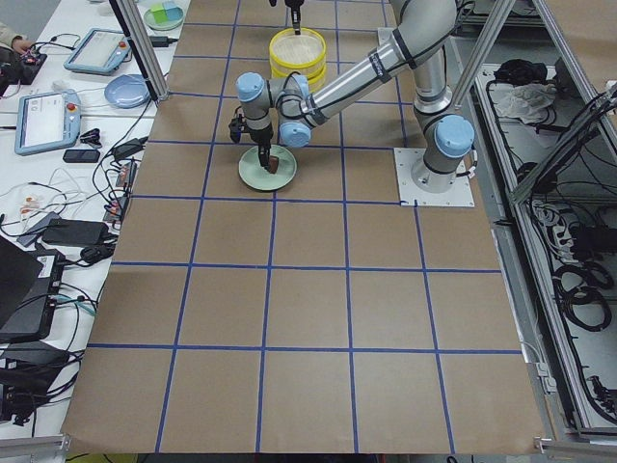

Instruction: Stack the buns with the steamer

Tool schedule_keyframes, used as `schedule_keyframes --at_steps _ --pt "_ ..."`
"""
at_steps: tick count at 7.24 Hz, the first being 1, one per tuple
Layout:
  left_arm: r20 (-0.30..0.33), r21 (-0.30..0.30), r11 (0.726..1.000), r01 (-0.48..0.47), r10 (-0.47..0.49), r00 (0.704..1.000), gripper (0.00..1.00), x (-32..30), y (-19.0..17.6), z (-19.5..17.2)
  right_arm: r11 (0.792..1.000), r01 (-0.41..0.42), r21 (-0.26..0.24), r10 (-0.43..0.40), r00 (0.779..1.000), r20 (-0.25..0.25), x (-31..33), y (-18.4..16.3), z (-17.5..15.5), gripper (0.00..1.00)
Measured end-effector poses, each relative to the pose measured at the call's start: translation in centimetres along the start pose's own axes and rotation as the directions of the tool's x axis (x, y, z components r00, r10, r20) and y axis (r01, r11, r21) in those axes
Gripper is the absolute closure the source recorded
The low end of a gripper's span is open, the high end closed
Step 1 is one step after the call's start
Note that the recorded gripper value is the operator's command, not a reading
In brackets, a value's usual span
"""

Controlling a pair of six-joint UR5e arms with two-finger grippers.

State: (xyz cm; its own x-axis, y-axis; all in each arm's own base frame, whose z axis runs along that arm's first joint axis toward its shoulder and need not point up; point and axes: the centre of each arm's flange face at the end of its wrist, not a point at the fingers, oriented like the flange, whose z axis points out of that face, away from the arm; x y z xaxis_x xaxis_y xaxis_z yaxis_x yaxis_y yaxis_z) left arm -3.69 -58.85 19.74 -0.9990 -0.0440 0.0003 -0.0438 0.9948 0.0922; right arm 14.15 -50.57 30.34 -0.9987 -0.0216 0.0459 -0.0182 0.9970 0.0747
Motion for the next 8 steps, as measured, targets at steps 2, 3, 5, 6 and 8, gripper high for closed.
schedule_keyframes --at_steps 2,3,5,6,8 --pt "-0.002 -0.028 1.0 -0.001 0.001 1.0 0.42 0.1 0.6 1.3 1.0 0.003 -0.006 -0.003 1.0 -0.003 0.0 0.2 0.7 1.0" --pt "-0.001 -0.032 0.999 -0.001 0.001 1.0 0.59 0.1 0.6 1.5 1.0 0.004 -0.006 -0.004 1.0 -0.005 0.0 0.2 1.0 1.0" --pt "-0.001 -0.029 1.0 -0.002 0.002 1.0 0.86 0.0 0.4 1.5 1.0 0.002 -0.008 -0.002 1.0 -0.006 0.1 0.2 1.3 1.0" --pt "0.0 -0.016 1.0 -0.005 0.005 1.0 0.97 0.0 0.2 1.3 1.0 0.001 -0.009 -0.002 1.0 -0.005 0.1 0.1 1.5 1.0" --pt "0.008 0.034 0.999 -0.015 0.015 1.0 1.0 -0.1 -0.4 -0.1 1.0 0.001 -0.014 -0.001 1.0 -0.005 0.1 -0.1 1.9 1.0"
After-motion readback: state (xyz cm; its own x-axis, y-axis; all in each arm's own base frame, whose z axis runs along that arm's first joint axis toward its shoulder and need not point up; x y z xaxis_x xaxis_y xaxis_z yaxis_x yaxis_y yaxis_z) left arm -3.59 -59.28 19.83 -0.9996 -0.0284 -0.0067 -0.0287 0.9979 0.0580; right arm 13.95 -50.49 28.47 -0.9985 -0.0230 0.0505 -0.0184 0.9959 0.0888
